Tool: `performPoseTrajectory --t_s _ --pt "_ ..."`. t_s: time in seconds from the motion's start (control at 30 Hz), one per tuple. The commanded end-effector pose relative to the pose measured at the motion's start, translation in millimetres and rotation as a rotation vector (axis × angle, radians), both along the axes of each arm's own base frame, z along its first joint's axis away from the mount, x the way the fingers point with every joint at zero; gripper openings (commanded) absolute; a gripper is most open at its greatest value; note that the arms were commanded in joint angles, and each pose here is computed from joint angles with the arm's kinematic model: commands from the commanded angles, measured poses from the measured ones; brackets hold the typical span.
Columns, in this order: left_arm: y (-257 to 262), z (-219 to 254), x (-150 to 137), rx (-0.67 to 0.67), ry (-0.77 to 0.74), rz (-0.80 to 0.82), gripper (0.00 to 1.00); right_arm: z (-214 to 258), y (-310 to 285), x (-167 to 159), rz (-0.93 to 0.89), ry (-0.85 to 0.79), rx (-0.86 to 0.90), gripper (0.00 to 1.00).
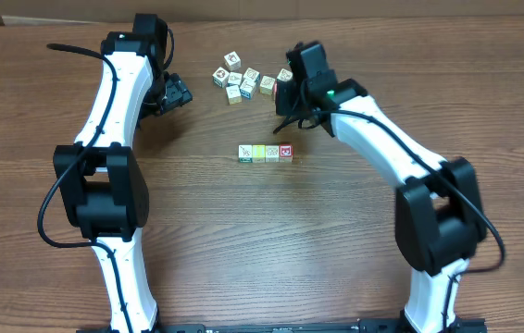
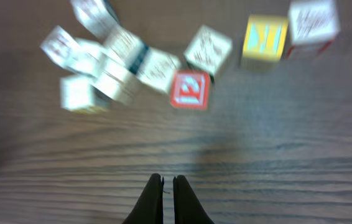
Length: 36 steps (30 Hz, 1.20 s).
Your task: Form a horizontal line
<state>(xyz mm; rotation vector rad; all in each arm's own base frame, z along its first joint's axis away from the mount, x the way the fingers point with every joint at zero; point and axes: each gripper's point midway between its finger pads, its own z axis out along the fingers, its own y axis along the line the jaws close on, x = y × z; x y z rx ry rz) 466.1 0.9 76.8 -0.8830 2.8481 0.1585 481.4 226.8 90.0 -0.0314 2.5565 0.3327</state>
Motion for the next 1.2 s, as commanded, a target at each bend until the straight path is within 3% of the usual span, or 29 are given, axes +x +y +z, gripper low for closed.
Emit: performPoseTrajectory --t_s 0.0,0.17,1.17 --pt "-1.9 0.7 4.3 0.005 -0.008 -0.013 1.00 -35.2 0.8 -2.5 0.007 0.053 -0.035 0.04" --pt "-1.9 0.7 4.3 0.005 -0.008 -0.013 1.00 -56.3 1.7 -6.5 0.015 0.096 -0.045 0.04" --pt "-1.9 0.7 4.3 0.005 -0.008 -0.013 1.00 -75.6 4.6 -41.5 0.057 0.230 -0.066 0.04"
